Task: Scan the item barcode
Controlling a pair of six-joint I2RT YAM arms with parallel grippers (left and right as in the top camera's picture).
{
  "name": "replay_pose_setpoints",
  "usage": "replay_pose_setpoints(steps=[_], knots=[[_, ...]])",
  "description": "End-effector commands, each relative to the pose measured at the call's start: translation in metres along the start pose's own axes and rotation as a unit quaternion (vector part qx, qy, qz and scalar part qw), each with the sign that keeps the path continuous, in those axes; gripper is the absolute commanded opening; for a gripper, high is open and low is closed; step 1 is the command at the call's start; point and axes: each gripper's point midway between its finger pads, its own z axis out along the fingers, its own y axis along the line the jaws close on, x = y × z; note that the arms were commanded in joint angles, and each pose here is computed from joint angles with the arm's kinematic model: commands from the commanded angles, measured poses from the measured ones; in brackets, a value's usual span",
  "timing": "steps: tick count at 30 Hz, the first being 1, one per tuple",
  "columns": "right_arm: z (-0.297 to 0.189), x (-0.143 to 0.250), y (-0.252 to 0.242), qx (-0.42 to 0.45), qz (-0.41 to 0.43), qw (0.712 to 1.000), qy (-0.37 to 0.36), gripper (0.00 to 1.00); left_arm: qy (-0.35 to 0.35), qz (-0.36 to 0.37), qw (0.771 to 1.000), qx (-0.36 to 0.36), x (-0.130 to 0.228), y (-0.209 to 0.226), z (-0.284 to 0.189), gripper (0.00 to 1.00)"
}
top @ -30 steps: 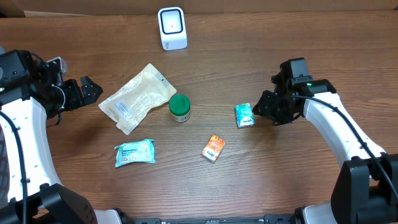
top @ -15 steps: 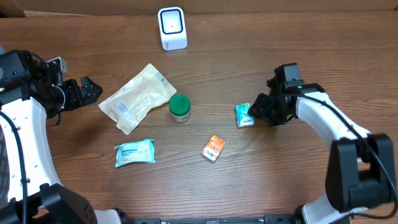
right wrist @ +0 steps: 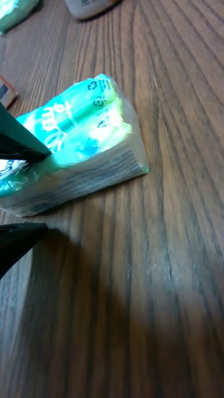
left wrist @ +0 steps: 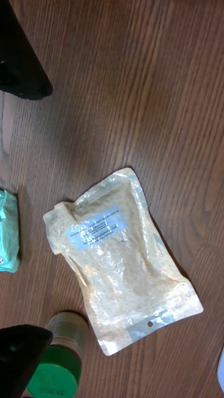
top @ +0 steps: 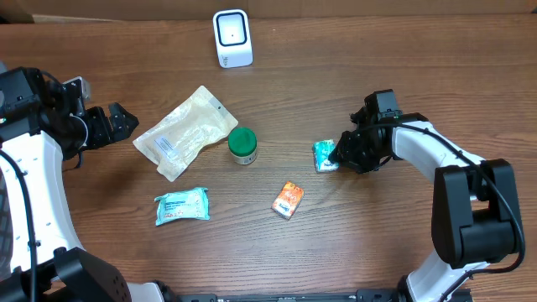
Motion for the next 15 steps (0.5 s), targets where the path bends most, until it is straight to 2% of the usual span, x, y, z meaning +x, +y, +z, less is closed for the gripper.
replay_pose_setpoints(steps=[1, 5, 8, 15], knots=[[0.013, 0.015, -0.006, -0.004, -0.006, 1.0, 0.027, 0.29, -0.004, -0.001, 1.0, 0.005, 0.0, -0.004, -0.002, 1.0], [0.026, 0.022, -0.013, -0.005, -0.002, 0.999, 0.045, 0.22, -0.004, -0.001, 1.0, 0.005, 0.0, -0.004, -0.002, 1.0], [0.03, 0.025, -0.016, -0.001, 0.003, 0.999, 0.054, 0.04, -0.004, -0.001, 1.0, 0.005, 0.0, -0.004, -0.002, 1.0], [0.016, 0.025, -0.002, -0.037, 0.006, 0.997, 0.067, 0.04, -0.004, -0.001, 1.0, 0.005, 0.0, -0.004, -0.002, 0.99]])
